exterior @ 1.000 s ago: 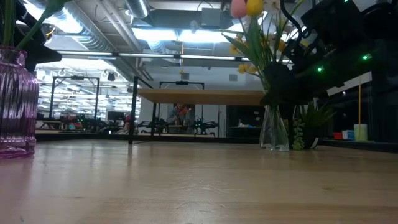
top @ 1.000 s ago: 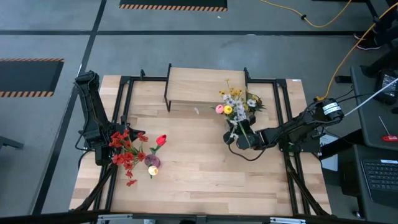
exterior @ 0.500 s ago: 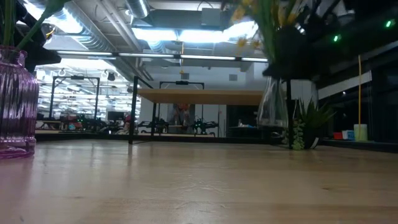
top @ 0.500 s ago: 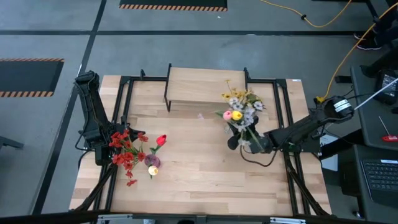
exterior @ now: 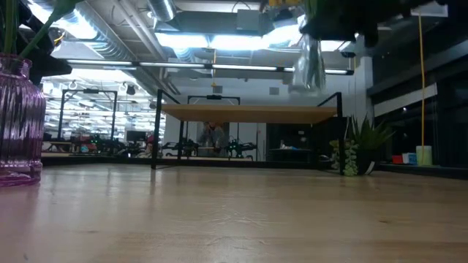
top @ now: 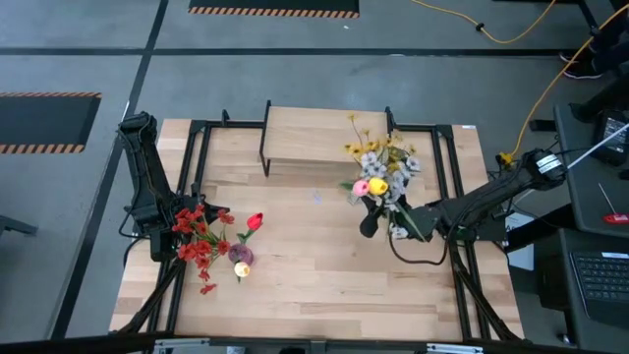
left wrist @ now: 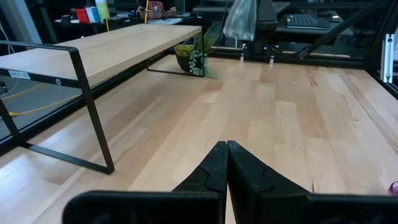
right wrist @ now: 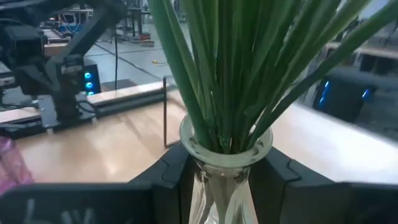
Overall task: Pick and place flowers into a vace then onto a shelf
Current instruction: Put the transparent vase with flowers on the shelf
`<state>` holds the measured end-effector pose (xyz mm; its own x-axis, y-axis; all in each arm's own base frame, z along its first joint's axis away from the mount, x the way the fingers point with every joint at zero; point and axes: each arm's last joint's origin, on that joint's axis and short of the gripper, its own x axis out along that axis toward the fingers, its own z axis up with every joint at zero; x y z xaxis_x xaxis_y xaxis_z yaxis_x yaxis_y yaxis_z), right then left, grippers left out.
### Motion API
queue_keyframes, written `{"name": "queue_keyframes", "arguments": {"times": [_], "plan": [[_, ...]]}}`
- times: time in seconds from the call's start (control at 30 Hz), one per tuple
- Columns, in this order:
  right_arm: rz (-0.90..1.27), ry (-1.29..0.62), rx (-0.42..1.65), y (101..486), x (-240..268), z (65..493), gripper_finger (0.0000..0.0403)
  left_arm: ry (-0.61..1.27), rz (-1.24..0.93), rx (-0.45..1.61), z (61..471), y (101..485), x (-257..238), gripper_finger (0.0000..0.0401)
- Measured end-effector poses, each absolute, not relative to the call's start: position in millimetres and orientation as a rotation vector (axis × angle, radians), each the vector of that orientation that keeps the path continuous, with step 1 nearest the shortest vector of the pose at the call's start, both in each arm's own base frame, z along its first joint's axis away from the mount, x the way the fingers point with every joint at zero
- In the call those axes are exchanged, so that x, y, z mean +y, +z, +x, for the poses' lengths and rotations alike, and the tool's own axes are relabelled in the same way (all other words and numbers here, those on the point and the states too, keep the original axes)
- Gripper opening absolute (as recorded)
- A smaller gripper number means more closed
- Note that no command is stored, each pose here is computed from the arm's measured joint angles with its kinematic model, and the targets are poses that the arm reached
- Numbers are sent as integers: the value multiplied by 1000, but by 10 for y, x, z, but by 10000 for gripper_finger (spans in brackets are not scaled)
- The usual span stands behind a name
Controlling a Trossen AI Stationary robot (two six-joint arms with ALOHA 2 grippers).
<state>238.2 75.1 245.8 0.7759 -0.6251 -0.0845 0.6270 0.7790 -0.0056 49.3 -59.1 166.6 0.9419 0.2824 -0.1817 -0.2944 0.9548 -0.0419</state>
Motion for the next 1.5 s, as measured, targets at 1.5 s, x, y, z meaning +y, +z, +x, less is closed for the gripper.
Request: {"name": "queue_keyframes", "arguments": {"times": [1.5], "plan": [[68,-980,193,3058,-758,2591,109,294,-69,176,493,1665,-592,3]]}}
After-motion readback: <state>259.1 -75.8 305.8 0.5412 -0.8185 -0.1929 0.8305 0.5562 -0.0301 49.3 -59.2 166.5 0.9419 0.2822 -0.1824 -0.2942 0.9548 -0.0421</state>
